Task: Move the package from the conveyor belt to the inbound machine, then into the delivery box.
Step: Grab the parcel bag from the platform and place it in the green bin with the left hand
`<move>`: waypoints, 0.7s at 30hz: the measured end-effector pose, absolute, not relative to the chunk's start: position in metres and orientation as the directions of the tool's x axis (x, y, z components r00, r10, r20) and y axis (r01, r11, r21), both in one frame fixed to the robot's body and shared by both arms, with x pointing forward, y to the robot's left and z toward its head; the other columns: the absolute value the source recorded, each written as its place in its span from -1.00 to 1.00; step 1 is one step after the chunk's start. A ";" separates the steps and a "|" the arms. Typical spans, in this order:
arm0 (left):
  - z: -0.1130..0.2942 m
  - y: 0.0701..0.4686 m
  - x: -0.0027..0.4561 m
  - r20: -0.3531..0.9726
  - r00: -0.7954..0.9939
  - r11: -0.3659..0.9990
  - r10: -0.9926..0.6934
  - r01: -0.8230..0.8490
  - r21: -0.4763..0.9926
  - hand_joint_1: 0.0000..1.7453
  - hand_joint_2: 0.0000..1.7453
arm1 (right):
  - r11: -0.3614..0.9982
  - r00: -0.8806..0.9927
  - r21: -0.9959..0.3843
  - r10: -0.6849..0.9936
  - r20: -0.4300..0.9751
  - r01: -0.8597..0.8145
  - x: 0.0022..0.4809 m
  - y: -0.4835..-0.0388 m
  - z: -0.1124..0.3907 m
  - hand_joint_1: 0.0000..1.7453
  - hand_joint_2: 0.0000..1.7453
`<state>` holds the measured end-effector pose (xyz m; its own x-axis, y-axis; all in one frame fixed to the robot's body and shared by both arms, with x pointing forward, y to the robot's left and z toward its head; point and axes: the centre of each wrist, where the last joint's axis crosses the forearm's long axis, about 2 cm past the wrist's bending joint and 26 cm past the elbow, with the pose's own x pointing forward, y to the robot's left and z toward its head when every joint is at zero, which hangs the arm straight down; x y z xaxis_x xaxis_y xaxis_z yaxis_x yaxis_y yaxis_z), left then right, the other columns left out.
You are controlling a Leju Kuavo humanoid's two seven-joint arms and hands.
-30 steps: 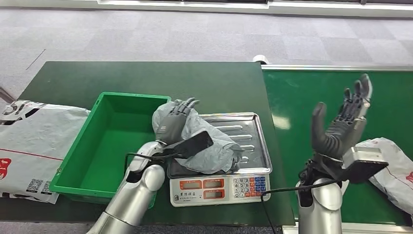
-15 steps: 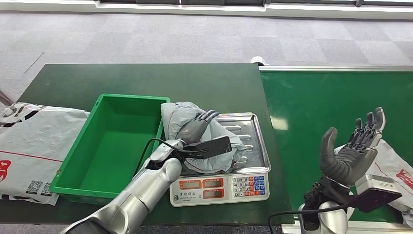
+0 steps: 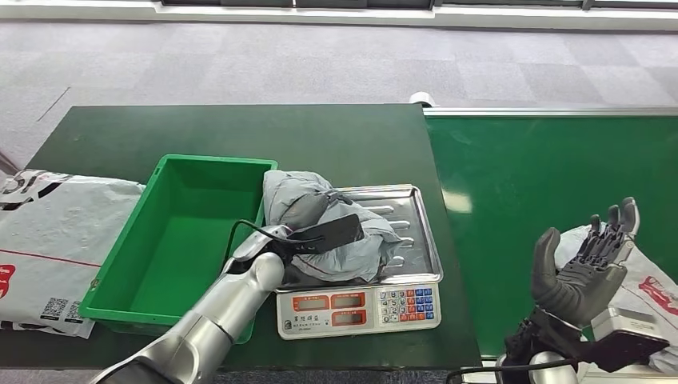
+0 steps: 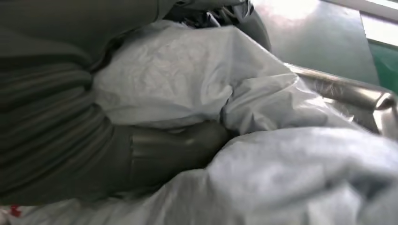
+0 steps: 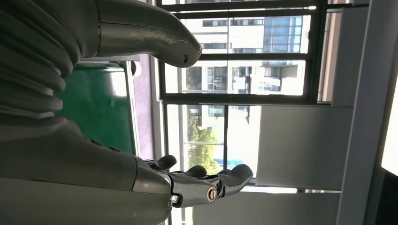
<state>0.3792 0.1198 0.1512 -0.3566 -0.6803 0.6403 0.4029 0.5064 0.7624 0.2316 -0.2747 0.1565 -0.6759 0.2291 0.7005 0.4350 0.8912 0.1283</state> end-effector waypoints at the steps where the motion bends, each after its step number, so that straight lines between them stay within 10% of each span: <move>1: 0.153 0.124 0.377 0.672 -0.361 0.552 -0.647 0.386 0.739 1.00 1.00 | 0.892 -0.673 0.127 0.226 0.704 0.433 0.228 -0.276 0.155 -1.00 1.00; 21: 0.213 0.213 0.344 0.703 -0.602 0.919 -0.378 -0.153 0.363 1.00 1.00 | 0.910 -0.667 0.145 0.168 0.726 0.388 0.211 -0.279 0.147 -1.00 1.00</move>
<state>0.3438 0.2126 0.2131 -0.6023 -0.3779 0.7031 -0.1529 0.9192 0.3630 0.2115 -0.2792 0.1467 -0.6667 0.1681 0.7262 0.3879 0.9101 0.1455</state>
